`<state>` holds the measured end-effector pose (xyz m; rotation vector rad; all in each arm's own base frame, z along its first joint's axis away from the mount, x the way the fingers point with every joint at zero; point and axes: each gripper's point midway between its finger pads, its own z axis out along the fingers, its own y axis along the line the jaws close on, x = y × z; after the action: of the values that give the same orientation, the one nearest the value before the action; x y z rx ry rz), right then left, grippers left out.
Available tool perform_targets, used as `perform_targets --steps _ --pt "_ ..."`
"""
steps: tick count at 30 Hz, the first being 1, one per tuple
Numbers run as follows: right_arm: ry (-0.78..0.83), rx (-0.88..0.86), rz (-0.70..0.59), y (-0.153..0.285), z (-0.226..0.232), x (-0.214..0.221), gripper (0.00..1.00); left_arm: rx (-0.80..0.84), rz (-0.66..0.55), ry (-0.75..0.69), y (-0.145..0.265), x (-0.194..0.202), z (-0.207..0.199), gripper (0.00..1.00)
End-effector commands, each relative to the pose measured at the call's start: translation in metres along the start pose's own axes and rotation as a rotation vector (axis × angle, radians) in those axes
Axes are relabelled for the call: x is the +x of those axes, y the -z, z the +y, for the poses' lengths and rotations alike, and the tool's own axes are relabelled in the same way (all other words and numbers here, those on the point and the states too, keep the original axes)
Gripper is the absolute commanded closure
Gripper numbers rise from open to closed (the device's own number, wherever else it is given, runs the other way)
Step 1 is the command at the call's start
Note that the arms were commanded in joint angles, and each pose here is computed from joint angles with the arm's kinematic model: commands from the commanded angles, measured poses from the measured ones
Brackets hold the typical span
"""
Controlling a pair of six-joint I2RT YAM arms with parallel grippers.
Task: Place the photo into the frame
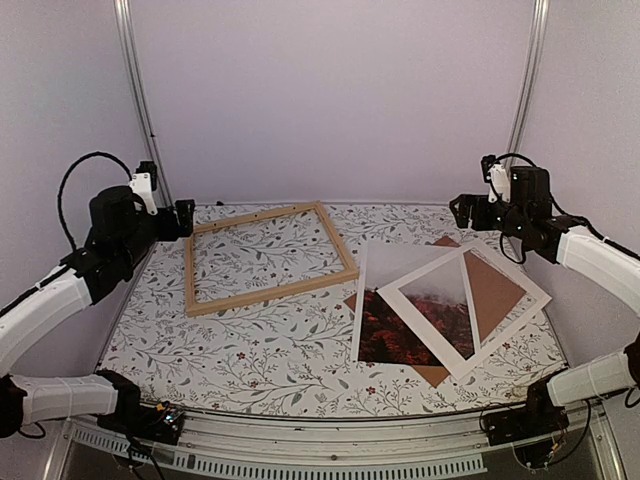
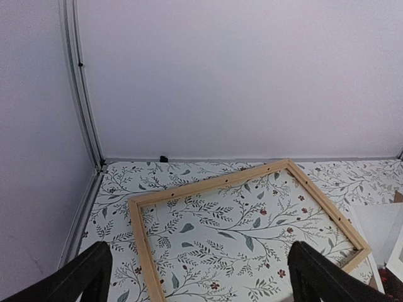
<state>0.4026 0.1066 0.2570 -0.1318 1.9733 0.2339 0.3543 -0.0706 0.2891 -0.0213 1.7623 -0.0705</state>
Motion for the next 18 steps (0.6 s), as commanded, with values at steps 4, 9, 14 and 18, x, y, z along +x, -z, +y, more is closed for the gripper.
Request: perform_targets --steps 4,9,14,18 --pt "0.005 -0.005 -0.039 0.001 0.0 -0.011 0.01 0.017 0.007 -0.021 -0.006 0.003 -0.002 0.0" --pt "-0.005 -0.005 -0.04 0.003 0.0 -0.011 0.01 0.024 0.012 -0.015 -0.005 0.003 -0.004 0.0" --pt "-0.022 0.022 -0.036 0.007 -0.003 -0.015 0.01 0.034 0.006 -0.008 -0.003 -0.001 -0.007 0.0" --pt "-0.022 0.044 -0.037 0.012 -0.005 -0.017 0.01 0.051 0.053 -0.01 -0.007 0.004 -0.011 0.0"
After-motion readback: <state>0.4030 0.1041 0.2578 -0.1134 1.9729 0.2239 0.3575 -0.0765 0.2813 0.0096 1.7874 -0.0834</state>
